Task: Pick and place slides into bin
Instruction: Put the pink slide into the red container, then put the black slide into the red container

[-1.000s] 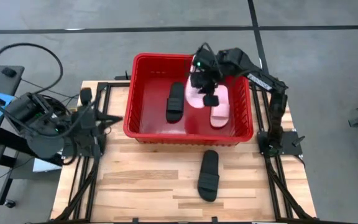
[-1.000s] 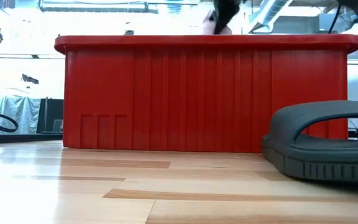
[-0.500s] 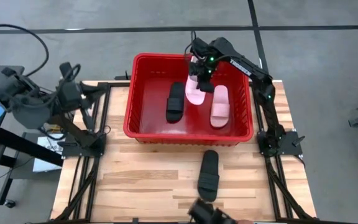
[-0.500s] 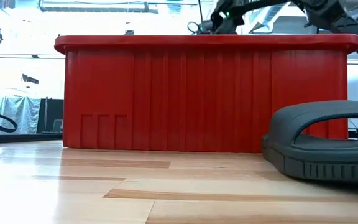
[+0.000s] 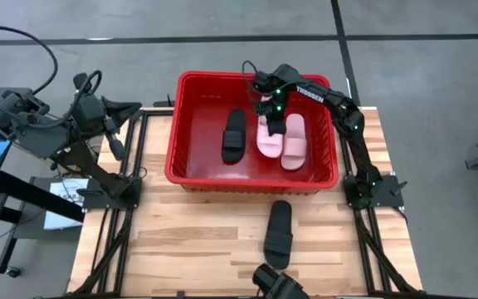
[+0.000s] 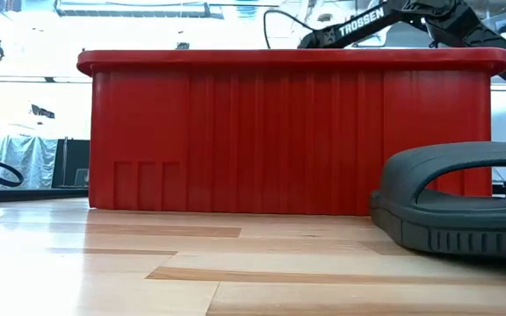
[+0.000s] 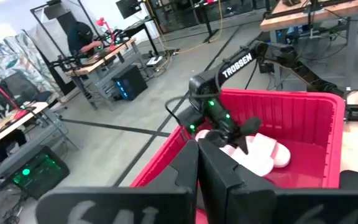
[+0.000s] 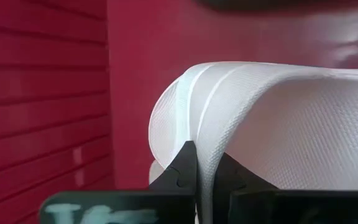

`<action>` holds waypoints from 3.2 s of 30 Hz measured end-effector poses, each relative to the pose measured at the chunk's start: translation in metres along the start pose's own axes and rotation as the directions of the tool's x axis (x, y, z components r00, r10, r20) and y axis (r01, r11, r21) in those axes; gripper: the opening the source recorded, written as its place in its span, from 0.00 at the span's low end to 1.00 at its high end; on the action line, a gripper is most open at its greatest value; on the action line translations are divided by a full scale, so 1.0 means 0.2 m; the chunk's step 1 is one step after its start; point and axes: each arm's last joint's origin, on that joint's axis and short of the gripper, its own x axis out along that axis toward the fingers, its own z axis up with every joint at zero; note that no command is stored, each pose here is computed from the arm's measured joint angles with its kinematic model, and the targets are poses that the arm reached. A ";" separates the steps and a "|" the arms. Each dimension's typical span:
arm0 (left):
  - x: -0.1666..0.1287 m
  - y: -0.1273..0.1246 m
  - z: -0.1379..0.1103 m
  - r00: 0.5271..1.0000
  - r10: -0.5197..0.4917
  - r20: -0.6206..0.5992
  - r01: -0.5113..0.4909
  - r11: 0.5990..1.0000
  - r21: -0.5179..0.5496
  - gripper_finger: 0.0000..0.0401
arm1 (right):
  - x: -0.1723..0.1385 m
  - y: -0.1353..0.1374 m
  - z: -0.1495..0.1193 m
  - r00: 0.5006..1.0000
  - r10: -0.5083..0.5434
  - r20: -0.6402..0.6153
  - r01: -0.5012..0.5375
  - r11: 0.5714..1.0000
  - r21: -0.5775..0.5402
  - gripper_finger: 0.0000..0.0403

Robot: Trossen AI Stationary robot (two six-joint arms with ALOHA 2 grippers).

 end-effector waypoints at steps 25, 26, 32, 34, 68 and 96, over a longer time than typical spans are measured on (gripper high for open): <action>0.00 0.00 0.00 1.000 -0.005 -0.002 0.005 1.000 0.000 0.00 | 0.11 -0.01 -0.04 0.980 0.192 0.058 -0.191 0.981 -0.037 0.00; 0.00 0.00 0.00 1.000 -0.010 -0.003 0.010 1.000 0.000 0.00 | 0.12 -0.02 -0.05 0.978 0.198 0.058 -0.197 0.980 -0.032 0.00; 0.00 -0.01 0.00 1.000 -0.023 -0.006 0.023 1.000 0.001 0.00 | 0.19 -0.04 -0.09 0.973 0.227 0.047 -0.227 0.974 -0.010 0.00; 0.01 -0.02 0.00 1.000 -0.023 -0.007 0.023 1.000 0.005 0.00 | 0.21 -0.06 -0.09 0.974 0.222 0.051 -0.222 0.975 -0.015 0.00; 0.02 -0.04 0.01 1.000 -0.026 -0.014 0.026 1.000 0.016 0.00 | 0.23 -0.09 -0.07 0.985 0.157 0.069 -0.157 0.988 0.001 0.19; 0.02 -0.04 0.01 1.000 -0.026 -0.014 0.026 1.000 0.016 0.00 | 0.09 -0.03 -0.09 0.999 -0.023 0.046 0.024 1.000 -0.005 0.35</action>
